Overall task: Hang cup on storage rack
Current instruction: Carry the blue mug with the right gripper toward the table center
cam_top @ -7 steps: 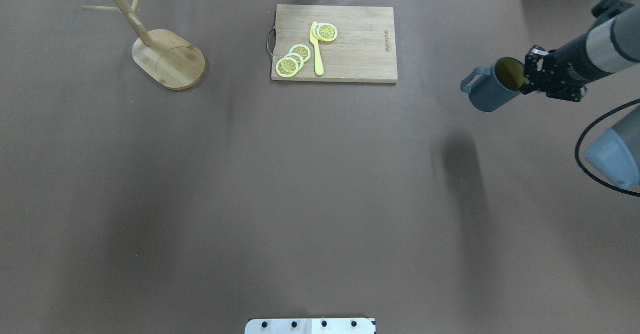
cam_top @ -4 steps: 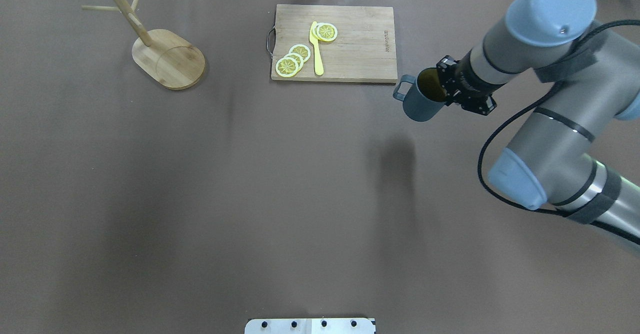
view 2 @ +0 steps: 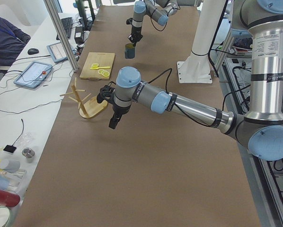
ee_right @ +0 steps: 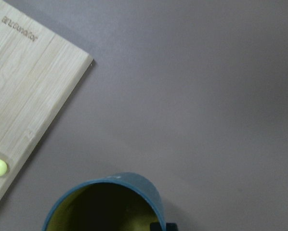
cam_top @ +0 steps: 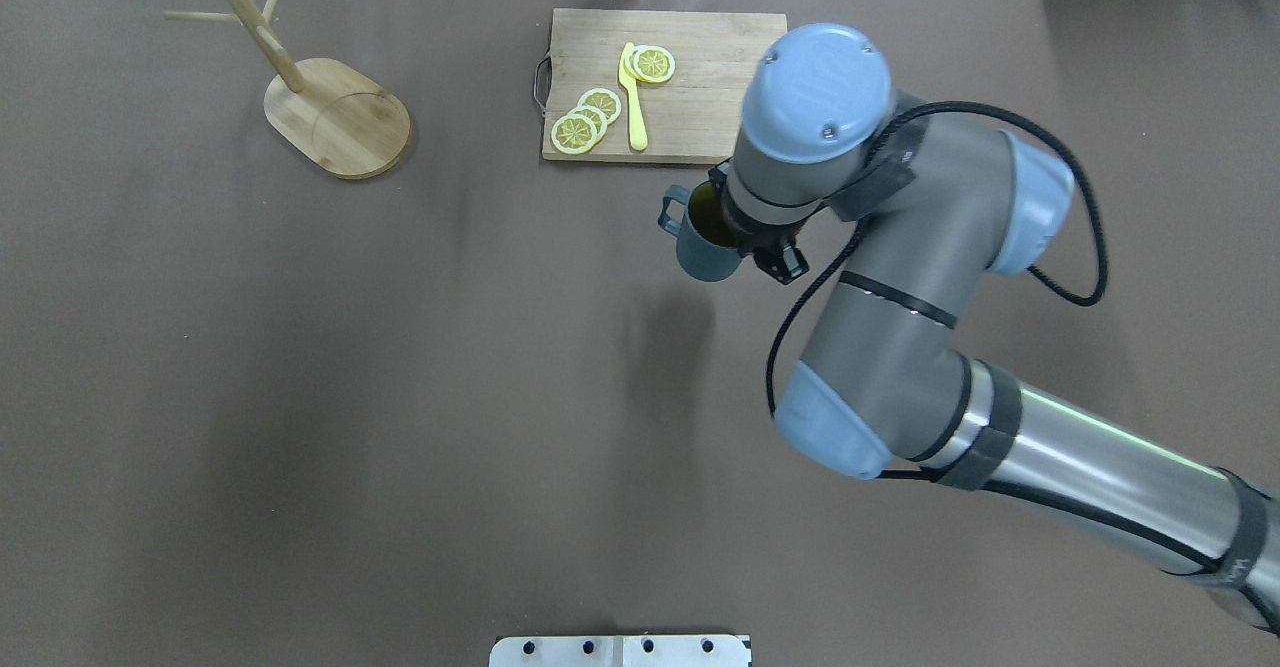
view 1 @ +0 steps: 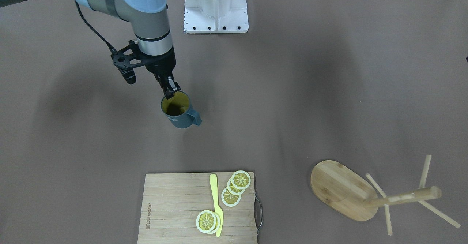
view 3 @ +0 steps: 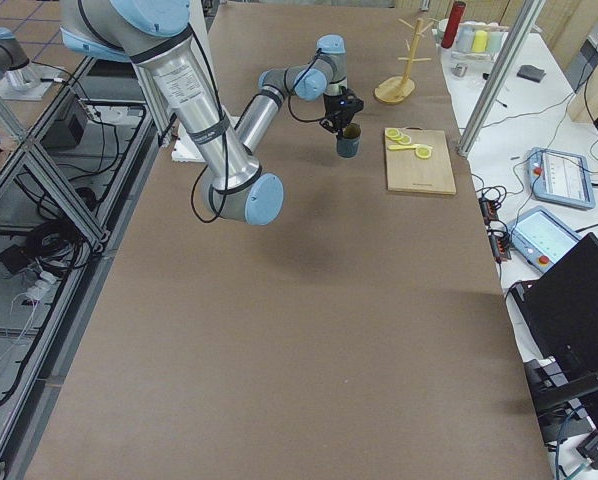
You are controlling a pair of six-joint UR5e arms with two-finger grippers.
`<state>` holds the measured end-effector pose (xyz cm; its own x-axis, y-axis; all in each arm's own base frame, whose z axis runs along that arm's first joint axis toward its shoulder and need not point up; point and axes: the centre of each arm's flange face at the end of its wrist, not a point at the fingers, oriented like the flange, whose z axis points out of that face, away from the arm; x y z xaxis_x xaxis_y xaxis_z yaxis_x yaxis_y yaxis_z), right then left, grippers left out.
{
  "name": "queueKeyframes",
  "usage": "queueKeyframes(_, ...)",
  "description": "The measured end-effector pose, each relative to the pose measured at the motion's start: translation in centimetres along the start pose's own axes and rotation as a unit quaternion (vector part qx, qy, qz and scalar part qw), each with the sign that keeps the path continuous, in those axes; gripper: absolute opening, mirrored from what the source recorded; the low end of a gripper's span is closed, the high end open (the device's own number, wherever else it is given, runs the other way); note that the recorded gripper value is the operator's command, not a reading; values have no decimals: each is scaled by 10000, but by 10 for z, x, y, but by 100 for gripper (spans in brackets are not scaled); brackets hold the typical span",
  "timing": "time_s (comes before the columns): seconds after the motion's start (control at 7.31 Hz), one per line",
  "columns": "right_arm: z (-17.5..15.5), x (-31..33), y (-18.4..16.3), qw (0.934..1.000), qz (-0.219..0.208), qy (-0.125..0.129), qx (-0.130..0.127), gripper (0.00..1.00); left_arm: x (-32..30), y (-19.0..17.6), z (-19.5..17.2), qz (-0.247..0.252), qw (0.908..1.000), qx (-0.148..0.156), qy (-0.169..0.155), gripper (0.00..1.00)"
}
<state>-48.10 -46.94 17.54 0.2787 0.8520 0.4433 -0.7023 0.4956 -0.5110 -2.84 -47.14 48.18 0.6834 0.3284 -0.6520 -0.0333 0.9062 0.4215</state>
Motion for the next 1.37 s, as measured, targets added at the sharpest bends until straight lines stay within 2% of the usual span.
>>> queueKeyframes(0.41, 26, -43, 81, 9991, 312, 179, 228, 0, -2, 0, 2, -21, 10000, -20, -1, 99)
queueKeyframes(0.68, 34, -52, 114, 9986, 339, 308, 257, 0, -3, 0, 3, -30, 10000, -29, -1, 99)
queueKeyframes(0.96, 46, -49, 131, 9982, 305, 431, 282, 0, -5, 0, 5, -35, 10000, -39, -1, 99)
queueKeyframes(1.09, 51, -50, 135, 9980, 283, 481, 306, 27, -5, 0, 5, -36, 10000, -42, -2, 99)
queueKeyframes(1.23, 52, -51, 136, 9981, 201, 501, 310, 99, -5, 0, 5, -39, 10000, -46, -2, 99)
queueKeyframes(1.37, 51, -52, 137, 9982, 38, 498, 321, 100, -6, 0, 6, -42, 10000, -49, -2, 99)
